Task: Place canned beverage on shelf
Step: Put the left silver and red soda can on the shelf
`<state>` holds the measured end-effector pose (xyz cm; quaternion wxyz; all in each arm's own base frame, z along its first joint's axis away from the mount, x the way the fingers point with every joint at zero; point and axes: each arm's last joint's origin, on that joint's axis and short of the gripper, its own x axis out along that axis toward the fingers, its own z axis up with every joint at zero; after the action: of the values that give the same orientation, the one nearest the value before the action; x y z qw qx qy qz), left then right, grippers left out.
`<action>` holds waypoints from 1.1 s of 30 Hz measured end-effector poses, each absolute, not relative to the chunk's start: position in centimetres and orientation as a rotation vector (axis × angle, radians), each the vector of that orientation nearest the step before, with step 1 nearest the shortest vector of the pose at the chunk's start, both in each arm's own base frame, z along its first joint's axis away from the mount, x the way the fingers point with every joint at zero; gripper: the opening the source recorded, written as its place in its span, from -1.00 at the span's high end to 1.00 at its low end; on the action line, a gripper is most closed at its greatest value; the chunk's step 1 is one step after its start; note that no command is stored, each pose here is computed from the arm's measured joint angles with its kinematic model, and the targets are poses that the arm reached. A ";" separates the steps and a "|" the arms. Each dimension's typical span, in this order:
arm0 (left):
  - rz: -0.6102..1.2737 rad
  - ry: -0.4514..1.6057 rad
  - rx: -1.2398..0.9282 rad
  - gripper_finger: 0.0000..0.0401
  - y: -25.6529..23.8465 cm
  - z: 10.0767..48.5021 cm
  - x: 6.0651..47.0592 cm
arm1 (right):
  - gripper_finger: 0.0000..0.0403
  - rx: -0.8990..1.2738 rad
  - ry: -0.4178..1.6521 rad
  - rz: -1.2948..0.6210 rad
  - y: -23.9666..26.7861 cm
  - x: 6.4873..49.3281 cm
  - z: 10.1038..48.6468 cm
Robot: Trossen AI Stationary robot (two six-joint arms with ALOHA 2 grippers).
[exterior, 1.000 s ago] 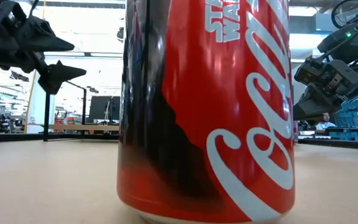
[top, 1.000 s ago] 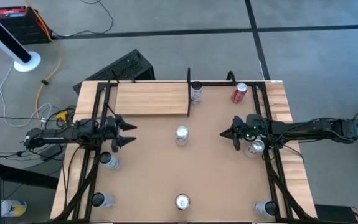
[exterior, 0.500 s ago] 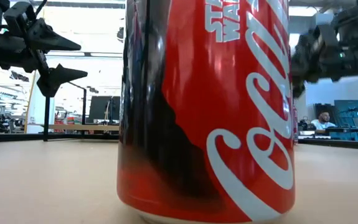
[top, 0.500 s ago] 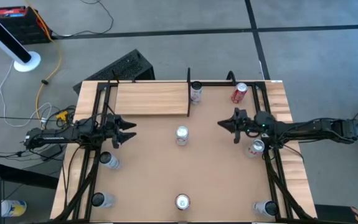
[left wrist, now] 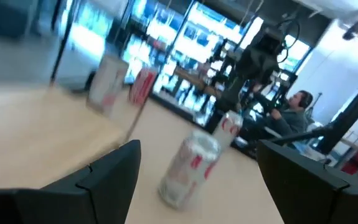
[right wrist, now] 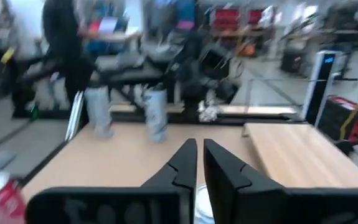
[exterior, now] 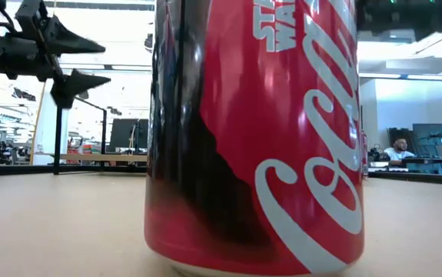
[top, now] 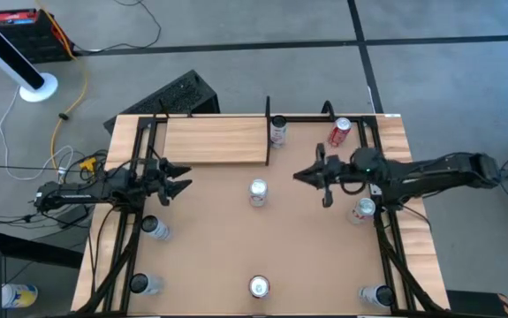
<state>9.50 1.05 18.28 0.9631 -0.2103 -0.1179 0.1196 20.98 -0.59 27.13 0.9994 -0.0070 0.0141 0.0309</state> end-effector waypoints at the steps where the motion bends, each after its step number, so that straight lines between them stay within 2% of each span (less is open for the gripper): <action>1: 0.242 -0.259 -0.378 -0.51 1.0 18.5 9.5 | 0.69 -0.029 0.050 0.077 -0.3 21.5 27.5; 5: 0.257 -0.313 -0.222 -0.51 1.1 19.5 9.7 | 0.58 -0.056 0.131 0.112 0.5 22.9 28.9; 16: 0.300 -0.145 -0.026 -0.51 1.9 22.1 13.6 | 0.22 -0.099 0.238 0.050 -0.1 23.7 30.1; 26: 0.239 -0.142 -0.007 -0.51 2.1 23.2 17.0 | 0.19 -0.095 0.332 0.054 -0.2 22.5 29.7; 33: 0.210 -0.053 0.003 -0.51 2.3 23.5 20.3 | 0.19 -0.139 0.366 0.084 0.3 23.0 29.0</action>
<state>20.32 2.34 23.48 0.9941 0.0017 -0.0266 0.1050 23.00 0.29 29.05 0.9800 -0.0692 0.1819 0.0417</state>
